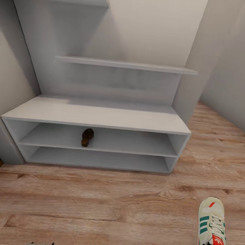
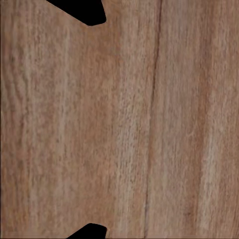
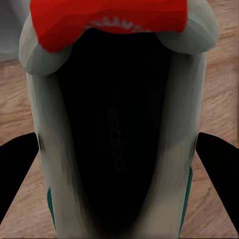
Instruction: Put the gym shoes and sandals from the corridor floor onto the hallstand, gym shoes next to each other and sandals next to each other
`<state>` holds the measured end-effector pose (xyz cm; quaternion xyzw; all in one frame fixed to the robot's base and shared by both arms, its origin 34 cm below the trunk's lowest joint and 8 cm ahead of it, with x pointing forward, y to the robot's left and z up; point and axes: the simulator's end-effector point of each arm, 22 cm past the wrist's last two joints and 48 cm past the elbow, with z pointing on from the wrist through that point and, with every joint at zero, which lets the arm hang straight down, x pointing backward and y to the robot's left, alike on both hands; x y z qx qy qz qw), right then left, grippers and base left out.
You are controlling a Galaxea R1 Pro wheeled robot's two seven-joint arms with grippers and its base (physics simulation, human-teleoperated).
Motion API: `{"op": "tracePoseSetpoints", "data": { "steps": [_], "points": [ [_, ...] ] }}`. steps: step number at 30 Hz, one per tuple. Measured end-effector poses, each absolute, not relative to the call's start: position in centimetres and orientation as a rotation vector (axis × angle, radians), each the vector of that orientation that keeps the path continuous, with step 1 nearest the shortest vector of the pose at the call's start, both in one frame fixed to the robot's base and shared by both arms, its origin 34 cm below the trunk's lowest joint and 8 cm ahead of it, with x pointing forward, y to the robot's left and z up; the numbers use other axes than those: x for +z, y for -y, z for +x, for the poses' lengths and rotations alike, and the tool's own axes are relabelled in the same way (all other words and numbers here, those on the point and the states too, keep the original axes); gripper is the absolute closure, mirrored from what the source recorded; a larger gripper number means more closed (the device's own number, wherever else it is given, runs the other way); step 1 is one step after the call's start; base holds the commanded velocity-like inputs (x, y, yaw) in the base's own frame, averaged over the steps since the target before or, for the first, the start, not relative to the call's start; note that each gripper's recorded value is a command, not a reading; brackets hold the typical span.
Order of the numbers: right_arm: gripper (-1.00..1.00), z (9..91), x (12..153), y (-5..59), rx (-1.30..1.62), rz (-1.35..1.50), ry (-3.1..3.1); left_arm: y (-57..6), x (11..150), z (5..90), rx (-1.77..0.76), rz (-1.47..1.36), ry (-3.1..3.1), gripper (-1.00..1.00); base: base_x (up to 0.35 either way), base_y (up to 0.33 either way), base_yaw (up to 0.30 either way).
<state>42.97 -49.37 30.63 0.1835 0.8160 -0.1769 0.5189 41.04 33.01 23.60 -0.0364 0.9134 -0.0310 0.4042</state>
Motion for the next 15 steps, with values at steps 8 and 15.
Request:
{"op": "tracePoseSetpoints", "data": {
  "steps": [8, 15],
  "points": [
    [1.00, 42.98, 30.65, 49.37, -0.424, 0.440, -1.957, -33.01, 23.61, 41.03, -0.078, -0.093, -2.306, -1.00, -0.145, 0.271, 0.000],
    [1.00, 43.00, 30.67, 49.36, -0.424, 0.440, -1.956, -33.01, 23.61, 41.02, -0.078, -0.093, -2.307, -1.00, -0.022, 0.296, 0.000]
  ]
}}
